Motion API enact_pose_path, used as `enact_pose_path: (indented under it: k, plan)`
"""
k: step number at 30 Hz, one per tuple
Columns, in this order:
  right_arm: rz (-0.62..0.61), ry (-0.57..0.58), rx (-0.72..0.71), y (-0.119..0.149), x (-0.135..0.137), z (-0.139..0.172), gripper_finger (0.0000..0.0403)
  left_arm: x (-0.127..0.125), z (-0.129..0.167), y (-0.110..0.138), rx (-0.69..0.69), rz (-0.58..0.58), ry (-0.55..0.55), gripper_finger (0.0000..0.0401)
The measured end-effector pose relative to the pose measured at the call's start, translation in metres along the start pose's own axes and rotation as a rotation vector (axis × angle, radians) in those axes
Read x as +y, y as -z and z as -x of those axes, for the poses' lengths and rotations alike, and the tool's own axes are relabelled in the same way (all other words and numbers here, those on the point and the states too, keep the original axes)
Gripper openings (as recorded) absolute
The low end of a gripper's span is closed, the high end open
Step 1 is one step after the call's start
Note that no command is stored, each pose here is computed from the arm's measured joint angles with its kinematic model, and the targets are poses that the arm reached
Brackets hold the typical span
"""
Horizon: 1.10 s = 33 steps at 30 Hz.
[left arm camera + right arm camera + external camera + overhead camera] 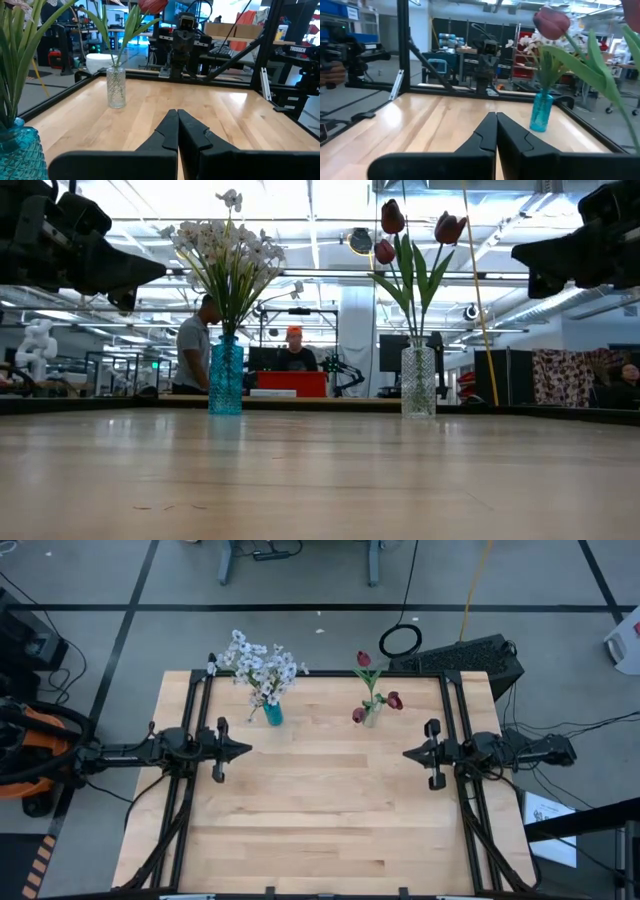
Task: Sort flowers into vase by color
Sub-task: Return to Home Position
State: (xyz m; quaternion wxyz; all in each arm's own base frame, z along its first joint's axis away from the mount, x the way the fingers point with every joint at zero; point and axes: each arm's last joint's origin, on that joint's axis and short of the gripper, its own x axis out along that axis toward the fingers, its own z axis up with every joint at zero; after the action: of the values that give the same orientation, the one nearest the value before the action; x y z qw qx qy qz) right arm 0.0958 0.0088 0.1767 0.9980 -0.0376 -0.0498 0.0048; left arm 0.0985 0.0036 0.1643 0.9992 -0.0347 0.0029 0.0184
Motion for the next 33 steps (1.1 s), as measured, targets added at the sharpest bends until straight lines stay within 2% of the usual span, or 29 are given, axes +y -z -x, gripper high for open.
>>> enact_pose_path:
  k: [6,13,33]
  plan:
    - [-0.030,0.038,-0.009,-0.0007,-0.0043,-0.0002,0.0000,0.0000,0.0000,0.0000,0.000,0.000,0.000,0.0000]
    - [-0.048,0.034,0.054,0.0054,-0.0038,-0.0002,0.0000,0.0000,0.0000,0.0000,0.000,0.001,-0.001,0.0000]
    - [-0.066,0.038,0.054,0.0054,-0.0039,-0.0002,0.0000,0.0000,0.0000,0.0000,0.000,-0.005,-0.001,0.0000]
